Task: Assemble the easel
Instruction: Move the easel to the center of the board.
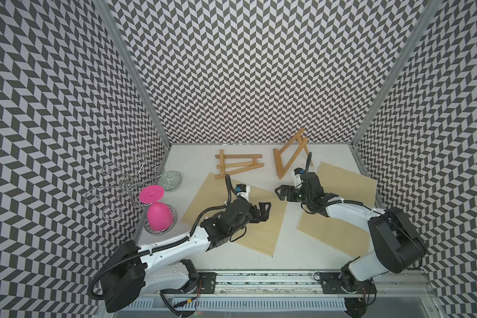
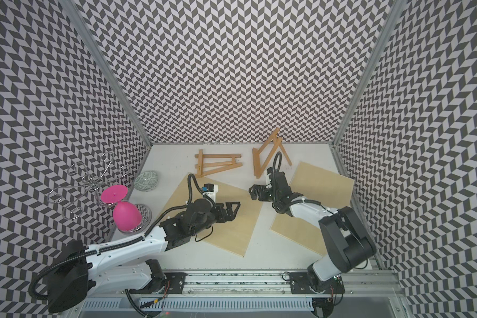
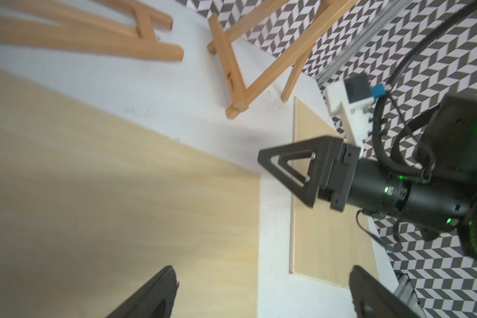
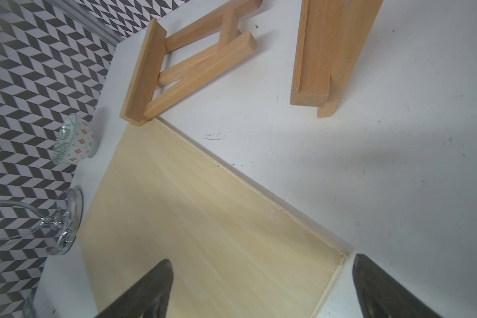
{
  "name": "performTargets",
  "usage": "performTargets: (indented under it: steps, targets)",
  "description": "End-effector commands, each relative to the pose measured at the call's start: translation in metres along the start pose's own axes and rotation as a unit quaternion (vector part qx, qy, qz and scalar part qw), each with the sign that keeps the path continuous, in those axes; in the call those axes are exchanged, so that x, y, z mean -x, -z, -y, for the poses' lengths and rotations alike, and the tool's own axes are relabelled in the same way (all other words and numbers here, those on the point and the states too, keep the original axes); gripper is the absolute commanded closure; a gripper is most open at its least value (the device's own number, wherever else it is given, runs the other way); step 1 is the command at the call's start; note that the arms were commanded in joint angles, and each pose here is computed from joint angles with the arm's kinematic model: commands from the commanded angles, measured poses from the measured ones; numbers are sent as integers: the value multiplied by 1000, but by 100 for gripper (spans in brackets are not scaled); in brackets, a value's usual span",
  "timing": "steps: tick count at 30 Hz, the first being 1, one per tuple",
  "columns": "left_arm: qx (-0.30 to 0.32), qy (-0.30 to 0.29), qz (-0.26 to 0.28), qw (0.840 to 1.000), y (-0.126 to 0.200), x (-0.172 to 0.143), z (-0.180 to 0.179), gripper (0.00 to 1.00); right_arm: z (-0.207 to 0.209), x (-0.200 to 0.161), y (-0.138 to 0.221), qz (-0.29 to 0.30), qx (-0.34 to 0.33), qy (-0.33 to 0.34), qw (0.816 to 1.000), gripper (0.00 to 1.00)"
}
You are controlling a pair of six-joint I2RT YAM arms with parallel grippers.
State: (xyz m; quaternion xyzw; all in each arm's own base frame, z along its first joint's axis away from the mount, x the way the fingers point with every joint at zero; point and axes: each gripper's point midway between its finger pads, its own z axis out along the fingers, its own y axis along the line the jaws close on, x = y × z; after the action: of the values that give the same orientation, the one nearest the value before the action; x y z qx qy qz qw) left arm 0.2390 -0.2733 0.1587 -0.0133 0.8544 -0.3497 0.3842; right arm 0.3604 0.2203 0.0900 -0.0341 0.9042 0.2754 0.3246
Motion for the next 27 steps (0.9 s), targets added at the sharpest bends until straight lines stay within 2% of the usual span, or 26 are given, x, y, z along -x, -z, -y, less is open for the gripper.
performTargets:
  steps: [1,11,18,21,25,27]
  targets:
    - [38,58,5,998,5,-9,-23,2,-26,13,-14,20,32,35,999,1]
    - [84,62,-3,995,20,-28,-62,1,-88,18,-79,8,101,81,992,1]
    - [131,43,9,990,32,-19,-83,0,-105,43,-128,35,118,78,989,4]
    - [144,42,9,989,35,-18,-95,0,-108,49,-148,41,125,75,989,12]
    - [151,46,14,987,37,-15,-105,0,-121,55,-166,55,162,67,983,28]
    - [159,48,19,986,38,-11,-109,0,-125,56,-175,58,172,61,981,39]
